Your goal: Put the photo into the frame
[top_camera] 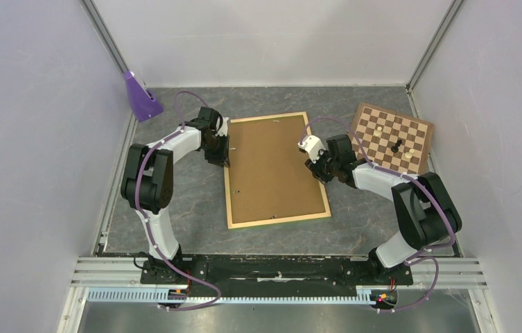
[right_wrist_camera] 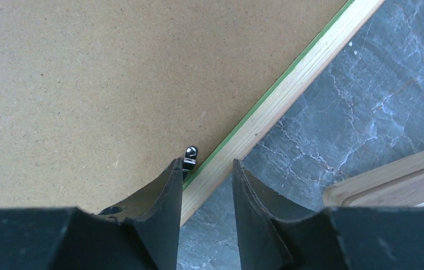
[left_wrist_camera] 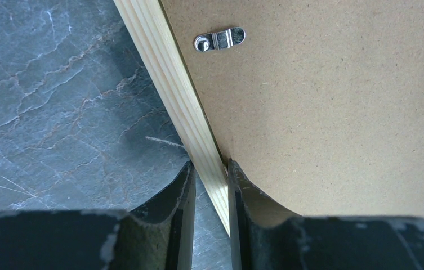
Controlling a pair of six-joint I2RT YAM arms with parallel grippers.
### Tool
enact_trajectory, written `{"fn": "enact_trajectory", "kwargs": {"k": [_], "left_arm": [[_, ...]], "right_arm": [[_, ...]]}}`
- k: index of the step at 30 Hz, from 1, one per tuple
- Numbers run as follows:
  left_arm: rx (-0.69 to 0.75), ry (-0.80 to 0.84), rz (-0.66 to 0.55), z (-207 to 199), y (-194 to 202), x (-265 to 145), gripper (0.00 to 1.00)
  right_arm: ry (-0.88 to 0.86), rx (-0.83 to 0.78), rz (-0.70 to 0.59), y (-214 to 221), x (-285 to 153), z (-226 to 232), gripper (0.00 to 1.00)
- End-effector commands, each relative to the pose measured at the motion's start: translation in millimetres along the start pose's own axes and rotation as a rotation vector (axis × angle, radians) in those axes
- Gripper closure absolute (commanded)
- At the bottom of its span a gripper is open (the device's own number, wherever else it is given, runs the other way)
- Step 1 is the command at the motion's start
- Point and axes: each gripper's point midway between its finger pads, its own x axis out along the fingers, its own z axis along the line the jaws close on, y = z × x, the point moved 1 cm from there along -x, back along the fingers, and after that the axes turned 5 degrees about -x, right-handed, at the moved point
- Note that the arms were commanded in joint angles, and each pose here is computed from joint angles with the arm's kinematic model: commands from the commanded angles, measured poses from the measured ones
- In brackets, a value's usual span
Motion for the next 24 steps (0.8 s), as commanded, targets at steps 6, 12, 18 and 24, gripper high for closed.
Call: {"fn": "enact_trajectory", "kwargs": {"k": [6, 12, 18, 24], "left_arm": [[0.09, -0.057, -0.028, 13.9, -14.7, -6.0, 0.98], [0.095, -0.066, -0.023, 15.4, -16.9, -5.3, 0.98], [0.099, -0.073, -0.028, 16.5, -18.1, -6.7, 0.98], [0.104, -0.078, -0.03, 16.8, -18.5, -7.8, 0.98]], "right_arm": [[-0.096, -0.129, 0.235, 63.5, 2.1, 20.6, 0.88], [-0.155, -0.166, 0.254, 71.7, -1.0, 30.5, 0.91], [-0.203, -0.186, 0.276, 82.4, -0.2, 39.2, 0.94], [-0.213, -0.194, 0.282, 85.2, 1.3, 40.6, 0.96]]}}
